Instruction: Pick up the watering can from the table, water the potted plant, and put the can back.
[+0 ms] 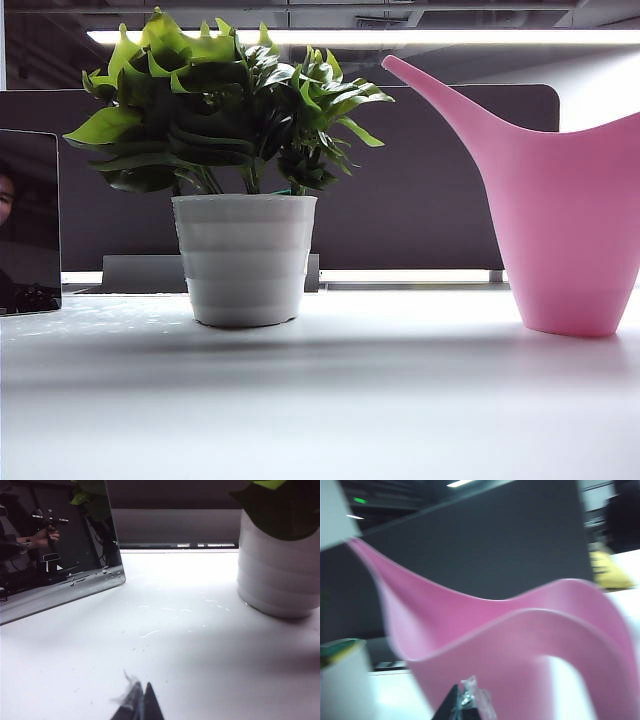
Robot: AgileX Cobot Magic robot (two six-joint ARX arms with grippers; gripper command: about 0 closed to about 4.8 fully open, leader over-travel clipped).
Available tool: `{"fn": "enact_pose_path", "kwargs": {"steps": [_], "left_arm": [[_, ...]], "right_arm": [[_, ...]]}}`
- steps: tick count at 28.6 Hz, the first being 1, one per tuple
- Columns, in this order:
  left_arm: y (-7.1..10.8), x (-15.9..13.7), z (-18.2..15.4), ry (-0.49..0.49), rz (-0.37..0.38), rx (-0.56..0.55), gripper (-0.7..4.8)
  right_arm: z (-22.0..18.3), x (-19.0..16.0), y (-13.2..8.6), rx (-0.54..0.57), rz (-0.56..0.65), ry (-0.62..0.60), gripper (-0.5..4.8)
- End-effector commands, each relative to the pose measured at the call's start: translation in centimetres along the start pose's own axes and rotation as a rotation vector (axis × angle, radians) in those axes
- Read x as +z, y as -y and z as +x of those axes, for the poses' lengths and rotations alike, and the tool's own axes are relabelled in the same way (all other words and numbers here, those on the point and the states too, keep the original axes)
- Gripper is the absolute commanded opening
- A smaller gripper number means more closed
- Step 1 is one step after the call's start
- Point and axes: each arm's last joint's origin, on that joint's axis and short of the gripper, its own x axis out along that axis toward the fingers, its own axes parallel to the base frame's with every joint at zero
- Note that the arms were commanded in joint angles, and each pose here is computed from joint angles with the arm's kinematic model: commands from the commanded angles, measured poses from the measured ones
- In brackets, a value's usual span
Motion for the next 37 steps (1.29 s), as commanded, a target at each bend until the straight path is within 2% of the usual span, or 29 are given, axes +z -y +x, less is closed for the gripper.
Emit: {"fn": "enact_pose_path", "kwargs": {"steps": [1,5,10,22,29,37], "left_arm": [[0.0,0.1,0.0,0.008,0.005,-0.003,-0.05],[0.0,0.1,0.0,0.008,0.005,-0.003,-0.05],[0.0,0.1,0.0,0.008,0.005,-0.003,-0.05],[0.0,0.1,0.0,0.008,0.005,-0.004,-0.05],[0.0,0.1,0.0,0.008,0.005,-0.004,-0.05],[0.0,0.1,0.0,0.008,0.005,-0.004,-0.05]], "right_arm": [[0.0,0.5,-0.4,0.071,0.085,0.007,-0.03],[-0.2,0.9,-1.0,0.156,0.135,-0.001,-0.03],[-1.2,1.2,-1.6,0.182,0.191,0.025,-0.03],[-1.9,2.1,-2.5,0.236,0.143,0.074,-0.03],[-2.0,1.8,-2.8,0.366,0.134,-0.019,-0.02],[-2.0,1.8,-2.8,0.371,0.134,-0.028,-0.02]]}}
